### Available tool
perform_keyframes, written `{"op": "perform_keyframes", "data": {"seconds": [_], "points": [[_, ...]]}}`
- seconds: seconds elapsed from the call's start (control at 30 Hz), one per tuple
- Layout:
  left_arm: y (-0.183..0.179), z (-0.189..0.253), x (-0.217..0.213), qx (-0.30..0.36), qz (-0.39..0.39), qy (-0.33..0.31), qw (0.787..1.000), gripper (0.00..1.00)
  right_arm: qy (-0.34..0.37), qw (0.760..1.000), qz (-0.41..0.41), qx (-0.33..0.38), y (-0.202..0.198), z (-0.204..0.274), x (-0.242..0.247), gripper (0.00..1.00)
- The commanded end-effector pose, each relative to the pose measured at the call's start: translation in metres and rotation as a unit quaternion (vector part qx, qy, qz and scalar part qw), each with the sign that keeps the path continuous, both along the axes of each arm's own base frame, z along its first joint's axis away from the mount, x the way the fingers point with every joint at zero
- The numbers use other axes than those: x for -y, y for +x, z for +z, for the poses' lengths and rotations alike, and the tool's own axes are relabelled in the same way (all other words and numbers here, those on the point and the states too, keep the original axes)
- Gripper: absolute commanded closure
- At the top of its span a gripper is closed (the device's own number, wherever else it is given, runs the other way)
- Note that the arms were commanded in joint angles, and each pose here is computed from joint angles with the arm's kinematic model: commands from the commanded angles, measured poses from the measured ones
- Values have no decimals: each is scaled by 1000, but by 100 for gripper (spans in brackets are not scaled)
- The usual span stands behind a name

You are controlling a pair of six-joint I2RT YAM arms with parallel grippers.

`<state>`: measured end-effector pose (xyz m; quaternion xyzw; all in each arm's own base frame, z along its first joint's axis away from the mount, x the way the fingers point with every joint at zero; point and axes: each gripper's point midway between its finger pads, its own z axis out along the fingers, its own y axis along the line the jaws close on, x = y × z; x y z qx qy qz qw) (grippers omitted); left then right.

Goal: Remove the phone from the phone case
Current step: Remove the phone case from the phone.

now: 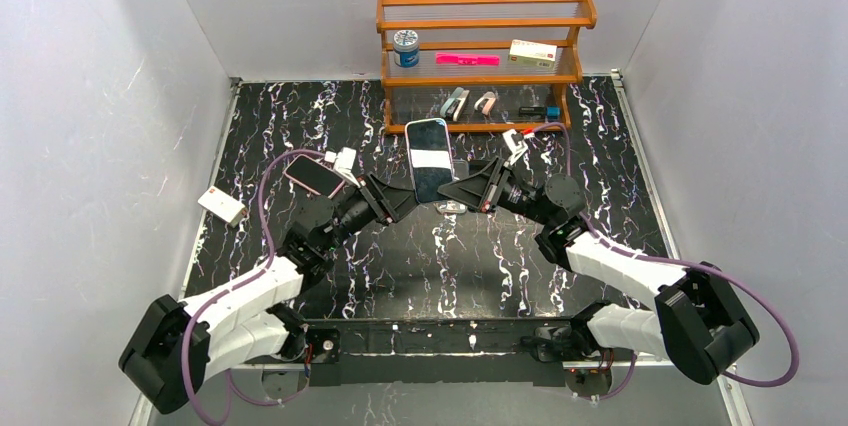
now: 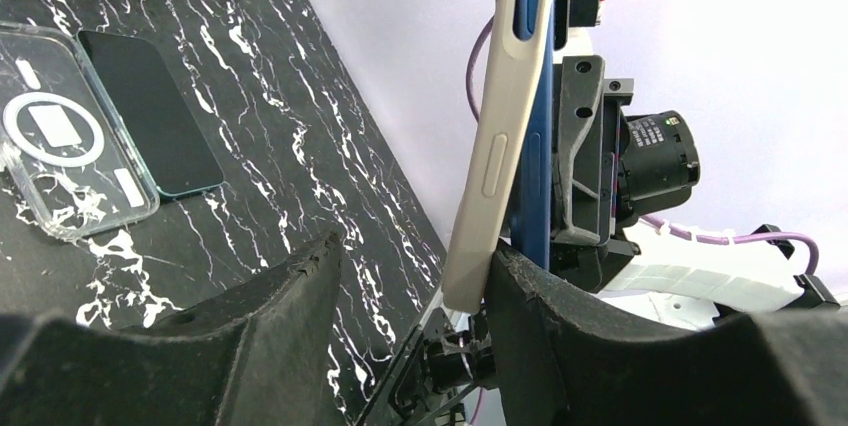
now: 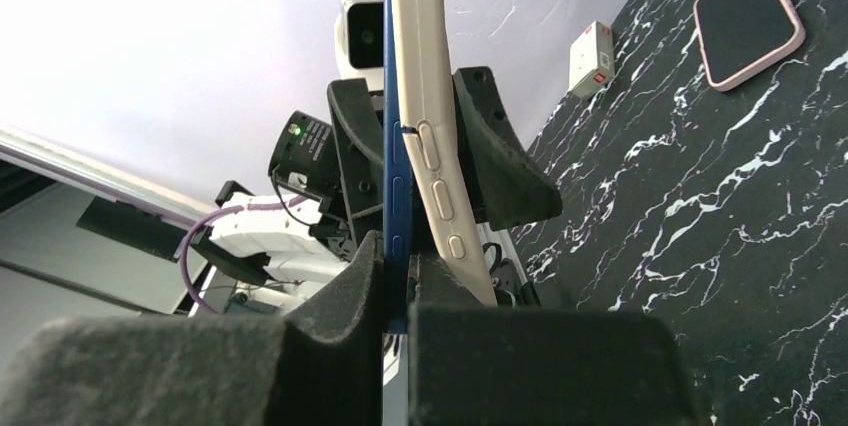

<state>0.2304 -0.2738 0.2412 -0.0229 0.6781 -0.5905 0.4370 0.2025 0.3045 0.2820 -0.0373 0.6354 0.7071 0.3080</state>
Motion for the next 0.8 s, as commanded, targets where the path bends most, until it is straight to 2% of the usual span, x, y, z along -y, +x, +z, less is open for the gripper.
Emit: {"op": "perform_keyframes", "data": {"seconds": [0.0,0.1,0.2,0.33,0.43,0.6,0.77], "points": [[10,40,1,49,14,-28,998,49,37,996,53,58,-25,28,-1,99],[8,45,6,57,0,-32,998,50,35,996,57,54,-27,24,-1,99],[9,44,6,59,2,-30,998,60,29,996,63,53,-27,22,-2,99],[12,39,1,66,17,-17,998,89,19,996,71,50,-29,17,-4,99],[22,23,-5,63,45,29,997,100,12,996,71,47,-30,13,-4,99],[40,-7,-26,52,107,132,984,100,-9,997,59,52,-27,9,-3,99],[59,-28,-51,33,171,227,958,100,-34,997,51,52,-23,3,-3,99]]}}
